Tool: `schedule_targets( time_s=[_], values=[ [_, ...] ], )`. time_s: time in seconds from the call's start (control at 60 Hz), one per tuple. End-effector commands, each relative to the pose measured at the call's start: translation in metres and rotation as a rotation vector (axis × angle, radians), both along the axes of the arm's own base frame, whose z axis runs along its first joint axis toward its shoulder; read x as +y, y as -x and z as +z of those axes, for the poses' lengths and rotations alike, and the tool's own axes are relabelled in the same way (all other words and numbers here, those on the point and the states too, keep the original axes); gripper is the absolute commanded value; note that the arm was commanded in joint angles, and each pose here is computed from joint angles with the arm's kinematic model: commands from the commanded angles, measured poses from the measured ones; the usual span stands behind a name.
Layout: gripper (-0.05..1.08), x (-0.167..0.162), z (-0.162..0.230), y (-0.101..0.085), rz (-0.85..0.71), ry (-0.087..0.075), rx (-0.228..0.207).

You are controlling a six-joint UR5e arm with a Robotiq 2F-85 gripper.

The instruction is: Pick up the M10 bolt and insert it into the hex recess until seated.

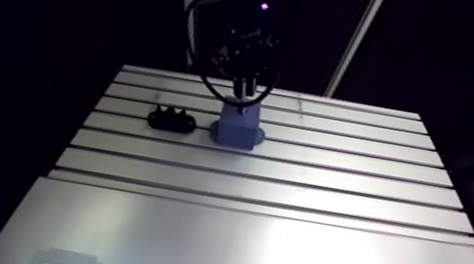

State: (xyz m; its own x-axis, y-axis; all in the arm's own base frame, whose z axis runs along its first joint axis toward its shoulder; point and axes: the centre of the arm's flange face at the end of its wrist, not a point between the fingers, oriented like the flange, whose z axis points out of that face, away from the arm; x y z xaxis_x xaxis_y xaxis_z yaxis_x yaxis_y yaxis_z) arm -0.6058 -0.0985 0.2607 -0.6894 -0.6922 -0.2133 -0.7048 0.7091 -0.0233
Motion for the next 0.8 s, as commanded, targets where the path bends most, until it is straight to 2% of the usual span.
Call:
schedule_targets(
  time_s=[0.017, 0.8],
  values=[
    [1.02, 0.0002, 0.0006, 0.0013, 0.001, 0.001, 0.013],
    [1.02, -0.0022, -0.0012, -0.001, 0.012, 0.009, 0.006]
  ],
)
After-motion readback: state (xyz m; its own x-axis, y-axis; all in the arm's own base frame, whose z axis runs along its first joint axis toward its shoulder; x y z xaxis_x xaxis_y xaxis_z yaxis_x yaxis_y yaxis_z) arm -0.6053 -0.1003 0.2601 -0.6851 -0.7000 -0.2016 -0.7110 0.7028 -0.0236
